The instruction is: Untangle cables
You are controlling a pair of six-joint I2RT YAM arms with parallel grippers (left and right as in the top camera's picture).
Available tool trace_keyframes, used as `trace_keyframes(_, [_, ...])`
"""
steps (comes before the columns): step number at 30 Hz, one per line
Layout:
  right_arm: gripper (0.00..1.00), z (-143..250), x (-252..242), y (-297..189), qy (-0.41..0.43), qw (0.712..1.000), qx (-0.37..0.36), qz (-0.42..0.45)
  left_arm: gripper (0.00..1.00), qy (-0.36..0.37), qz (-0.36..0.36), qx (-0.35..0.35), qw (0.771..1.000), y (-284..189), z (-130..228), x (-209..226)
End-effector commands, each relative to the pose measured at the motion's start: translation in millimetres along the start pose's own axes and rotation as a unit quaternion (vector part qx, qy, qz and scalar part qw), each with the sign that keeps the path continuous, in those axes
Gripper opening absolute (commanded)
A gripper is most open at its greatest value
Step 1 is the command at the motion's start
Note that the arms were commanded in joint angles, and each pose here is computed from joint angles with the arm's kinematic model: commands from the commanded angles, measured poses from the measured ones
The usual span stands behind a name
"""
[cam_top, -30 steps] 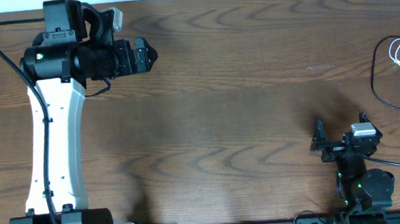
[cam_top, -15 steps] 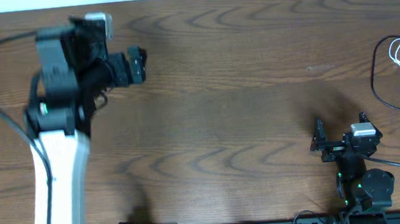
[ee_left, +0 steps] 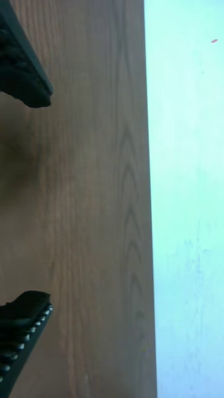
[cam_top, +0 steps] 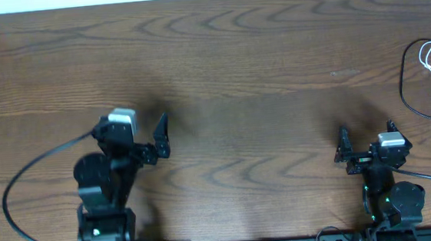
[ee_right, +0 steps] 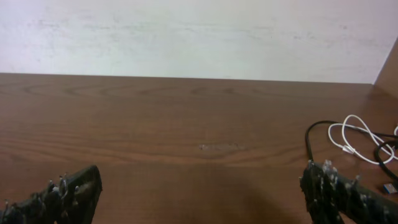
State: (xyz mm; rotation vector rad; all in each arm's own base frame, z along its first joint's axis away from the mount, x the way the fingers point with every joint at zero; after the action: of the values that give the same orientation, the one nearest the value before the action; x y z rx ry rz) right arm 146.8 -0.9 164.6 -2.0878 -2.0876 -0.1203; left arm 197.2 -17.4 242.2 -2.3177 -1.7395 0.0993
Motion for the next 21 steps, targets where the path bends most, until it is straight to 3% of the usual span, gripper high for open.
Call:
trace_keyframes(1, [0.99,0.7,0.5,-0.2,0.000,1.000,0.000,0.000,1.00,0.016,-0.009,-0.026,0.999,-9.9,21.2,-5.7])
trace_keyframes(12, [0.99,0.7,0.5,-0.2,0.000,1.000,0.000,0.000,1.00,0.027,-0.040,-0.063,0.997,-24.8,66.5,-14.7])
trace_keyframes(21, [0.99,0.7,0.5,-0.2,0.000,1.000,0.000,0.000,1.00,0.030,-0.052,-0.078,0.995,-28.4,84.0,-18.7])
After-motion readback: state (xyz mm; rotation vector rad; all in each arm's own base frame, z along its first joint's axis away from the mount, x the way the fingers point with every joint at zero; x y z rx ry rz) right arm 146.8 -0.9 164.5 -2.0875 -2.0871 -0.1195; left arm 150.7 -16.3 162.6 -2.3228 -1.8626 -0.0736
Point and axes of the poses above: each gripper's point midway between its finger pads, its own y axis out along the fingers, its own x axis along the line the jaws close on, z = x × y, the point moved 10 cm from there along -y, back along the fingers, and after that the axes turned 11 degrees about y, right-handed, at the moved point
